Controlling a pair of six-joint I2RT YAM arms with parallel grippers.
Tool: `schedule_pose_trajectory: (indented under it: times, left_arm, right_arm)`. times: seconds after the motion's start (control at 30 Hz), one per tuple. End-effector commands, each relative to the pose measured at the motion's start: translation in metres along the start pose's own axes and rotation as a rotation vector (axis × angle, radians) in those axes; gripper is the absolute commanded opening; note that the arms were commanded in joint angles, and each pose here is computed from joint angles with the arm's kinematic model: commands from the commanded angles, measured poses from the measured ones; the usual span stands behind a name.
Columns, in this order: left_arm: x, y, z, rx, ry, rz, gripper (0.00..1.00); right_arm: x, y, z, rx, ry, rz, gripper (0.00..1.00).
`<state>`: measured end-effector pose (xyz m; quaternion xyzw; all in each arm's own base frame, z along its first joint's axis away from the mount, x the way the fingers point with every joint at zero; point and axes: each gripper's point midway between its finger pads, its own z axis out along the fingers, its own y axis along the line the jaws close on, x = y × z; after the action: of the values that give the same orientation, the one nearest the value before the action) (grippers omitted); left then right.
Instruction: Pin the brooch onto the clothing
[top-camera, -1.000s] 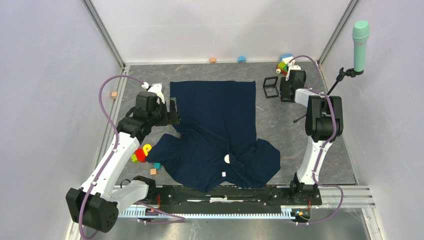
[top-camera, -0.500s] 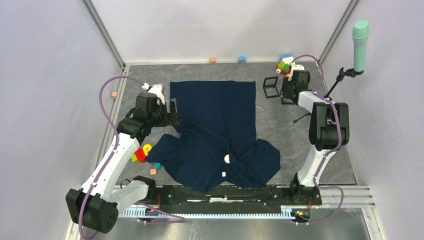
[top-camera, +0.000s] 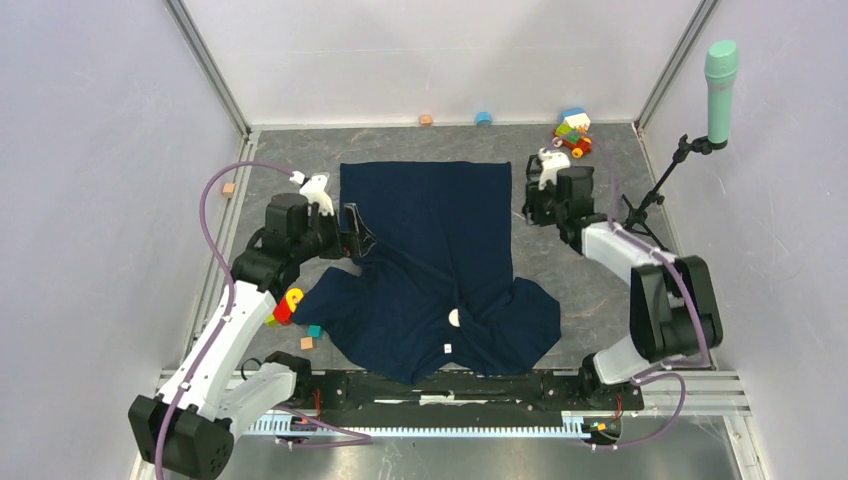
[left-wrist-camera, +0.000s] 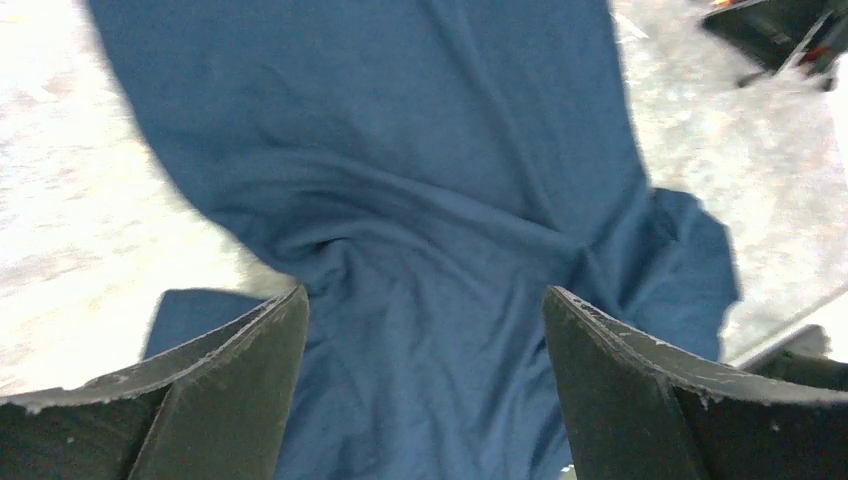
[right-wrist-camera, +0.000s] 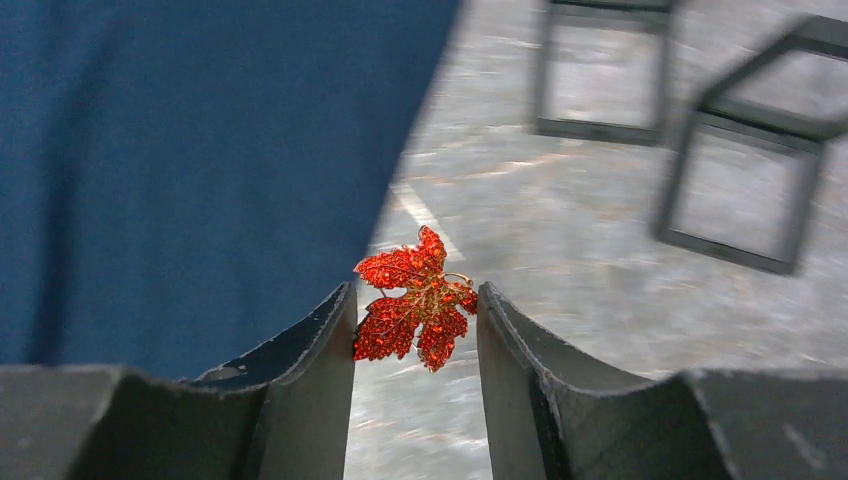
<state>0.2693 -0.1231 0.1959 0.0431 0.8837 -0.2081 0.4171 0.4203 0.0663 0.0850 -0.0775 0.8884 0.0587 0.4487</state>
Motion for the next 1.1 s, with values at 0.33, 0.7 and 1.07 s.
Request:
schedule_pose_trajectory:
  times: [0.33, 0.7, 1.07]
  left_arm:
    - [0.058, -0.112, 0.025, 0.483, 0.056, -0.39, 0.88]
    - [0.103, -0.17, 0.023, 0.601, 0.152, -0.463, 0.73]
    - [0.119, -0.175, 0.028, 0.571, 0.184, -0.495, 0.43]
  right_arm:
    - [0.031, 0.207, -0.12, -0.615, -0.33, -0.261, 0.13]
    - [0.078, 0.265, -0.176, -0.823, -0.369, -0.312, 0.13]
    - [0.085, 0.28, -0.195, -0.856, -0.382, -0.365, 0.12]
